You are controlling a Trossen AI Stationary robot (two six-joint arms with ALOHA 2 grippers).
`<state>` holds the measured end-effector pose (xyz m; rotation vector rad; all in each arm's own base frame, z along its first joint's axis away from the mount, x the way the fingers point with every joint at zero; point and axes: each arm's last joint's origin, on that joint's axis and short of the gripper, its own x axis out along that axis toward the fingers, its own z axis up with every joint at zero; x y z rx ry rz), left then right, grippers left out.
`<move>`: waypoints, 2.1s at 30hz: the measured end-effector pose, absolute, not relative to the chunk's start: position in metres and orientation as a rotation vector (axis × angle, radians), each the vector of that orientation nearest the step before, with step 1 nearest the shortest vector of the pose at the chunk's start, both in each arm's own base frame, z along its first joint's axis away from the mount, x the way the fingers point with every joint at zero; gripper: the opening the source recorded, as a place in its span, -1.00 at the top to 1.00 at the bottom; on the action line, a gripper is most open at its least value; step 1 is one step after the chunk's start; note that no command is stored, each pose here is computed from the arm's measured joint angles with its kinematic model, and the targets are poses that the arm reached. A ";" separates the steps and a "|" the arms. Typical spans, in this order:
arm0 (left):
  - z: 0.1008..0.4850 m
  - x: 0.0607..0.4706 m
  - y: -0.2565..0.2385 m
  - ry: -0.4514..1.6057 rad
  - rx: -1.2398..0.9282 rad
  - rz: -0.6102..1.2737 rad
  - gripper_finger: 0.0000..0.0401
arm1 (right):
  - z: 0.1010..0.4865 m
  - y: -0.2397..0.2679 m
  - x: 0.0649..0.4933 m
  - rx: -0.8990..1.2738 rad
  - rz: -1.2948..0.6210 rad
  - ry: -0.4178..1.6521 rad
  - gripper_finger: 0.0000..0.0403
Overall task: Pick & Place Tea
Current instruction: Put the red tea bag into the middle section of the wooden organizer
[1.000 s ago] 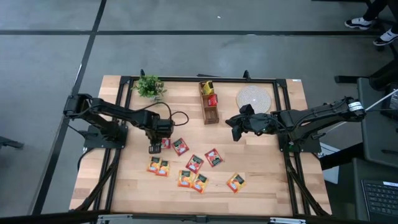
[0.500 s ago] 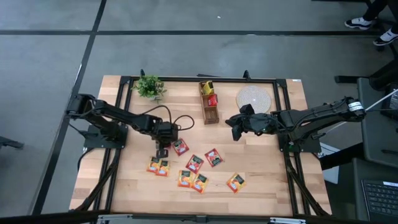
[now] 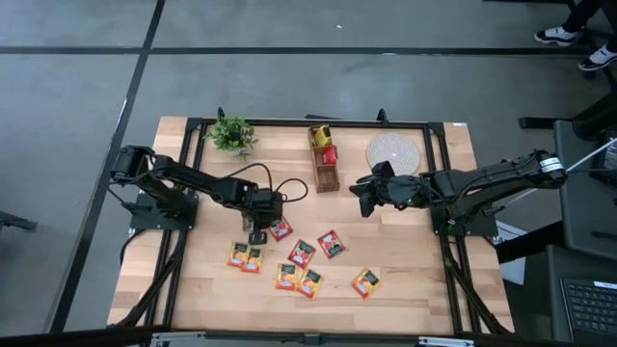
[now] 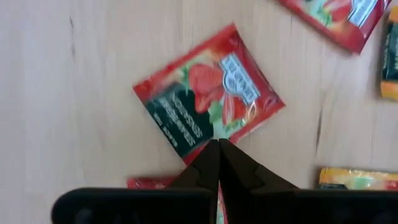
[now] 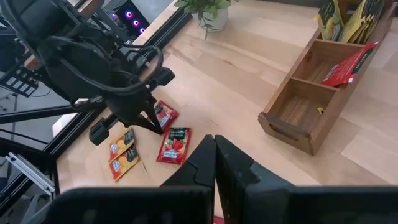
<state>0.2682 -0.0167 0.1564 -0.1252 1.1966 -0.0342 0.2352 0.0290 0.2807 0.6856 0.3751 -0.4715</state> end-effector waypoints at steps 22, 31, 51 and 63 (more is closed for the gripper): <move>0.132 0.275 -0.013 1.304 -0.090 -0.054 0.99 | 0.281 0.029 0.235 0.690 -0.471 0.375 0.95; 0.128 0.281 -0.013 1.267 -0.083 -0.057 0.99 | 0.285 0.034 0.238 0.760 -0.403 0.349 0.95; 0.129 0.285 -0.013 1.220 -0.125 -0.027 0.99 | 0.186 0.094 0.319 1.090 -0.304 0.441 0.15; 0.130 0.288 -0.013 1.183 -0.146 -0.026 0.99 | 0.131 0.092 0.341 1.268 -0.388 0.451 -0.28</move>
